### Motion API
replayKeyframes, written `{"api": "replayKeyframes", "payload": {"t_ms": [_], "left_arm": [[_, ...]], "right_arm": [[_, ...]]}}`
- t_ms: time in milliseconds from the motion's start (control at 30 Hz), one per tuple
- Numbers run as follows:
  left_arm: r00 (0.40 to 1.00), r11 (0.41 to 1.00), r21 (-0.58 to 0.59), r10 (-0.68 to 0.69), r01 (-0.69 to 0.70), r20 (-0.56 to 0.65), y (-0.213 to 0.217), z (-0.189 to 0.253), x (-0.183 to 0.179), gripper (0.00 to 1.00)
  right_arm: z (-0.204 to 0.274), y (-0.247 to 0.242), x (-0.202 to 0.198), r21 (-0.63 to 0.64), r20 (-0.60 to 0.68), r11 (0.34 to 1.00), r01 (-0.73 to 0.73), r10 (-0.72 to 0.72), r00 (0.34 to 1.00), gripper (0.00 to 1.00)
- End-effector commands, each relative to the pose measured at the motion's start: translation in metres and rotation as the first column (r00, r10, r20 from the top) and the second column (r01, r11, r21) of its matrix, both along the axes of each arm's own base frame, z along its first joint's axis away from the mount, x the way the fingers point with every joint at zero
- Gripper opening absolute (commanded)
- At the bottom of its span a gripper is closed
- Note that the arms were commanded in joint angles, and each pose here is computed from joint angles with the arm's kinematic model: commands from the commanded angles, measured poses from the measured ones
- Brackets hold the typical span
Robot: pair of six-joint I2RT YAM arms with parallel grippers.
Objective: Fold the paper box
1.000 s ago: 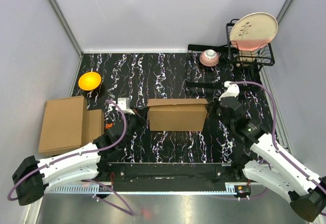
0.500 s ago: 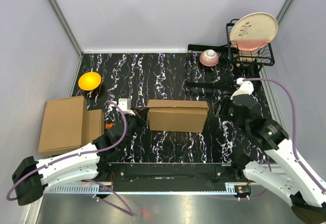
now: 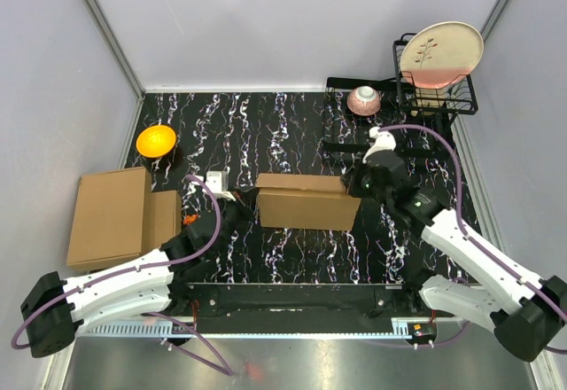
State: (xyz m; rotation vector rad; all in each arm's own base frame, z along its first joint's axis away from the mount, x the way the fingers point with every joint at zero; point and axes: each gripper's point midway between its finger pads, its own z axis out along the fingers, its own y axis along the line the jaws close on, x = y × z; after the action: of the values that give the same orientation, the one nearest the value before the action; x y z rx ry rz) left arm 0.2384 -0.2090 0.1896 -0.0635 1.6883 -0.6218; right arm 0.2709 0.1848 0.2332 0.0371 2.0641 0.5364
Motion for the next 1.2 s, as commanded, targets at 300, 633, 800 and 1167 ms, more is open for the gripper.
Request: {"api": "replayKeyframes", "payload": {"t_ms": [300,633,800,1167], "left_arm": [[0.992,0.979,0.205,0.011,0.015,-0.124,0.023,-0.044,-0.015,0.23],[0.976,0.959,0.284,0.077,-0.017,-0.202,0.051,-0.012,-0.028,0.67],[0.975,0.945,0.321,0.125,-0.06,-0.183,0.071,0.001,-0.031,0.69],[0.976,0.975,-0.141,0.189,-0.173,0.109,0.079,0.106,-0.019,0.63]], "right_arm": [[-0.107,0.002,-0.033,0.033,-0.185,0.999,-0.029,0.035,0.982,0.0],[-0.122,-0.013,-0.025,-0.049,-0.173,0.998,0.025,-0.034,0.984,0.0],[-0.115,-0.014,-0.022,-0.048,-0.152,0.998,0.038,-0.045,0.987,0.0],[-0.113,-0.013,-0.016,-0.069,-0.14,0.997,0.037,-0.046,0.989,0.0]]}}
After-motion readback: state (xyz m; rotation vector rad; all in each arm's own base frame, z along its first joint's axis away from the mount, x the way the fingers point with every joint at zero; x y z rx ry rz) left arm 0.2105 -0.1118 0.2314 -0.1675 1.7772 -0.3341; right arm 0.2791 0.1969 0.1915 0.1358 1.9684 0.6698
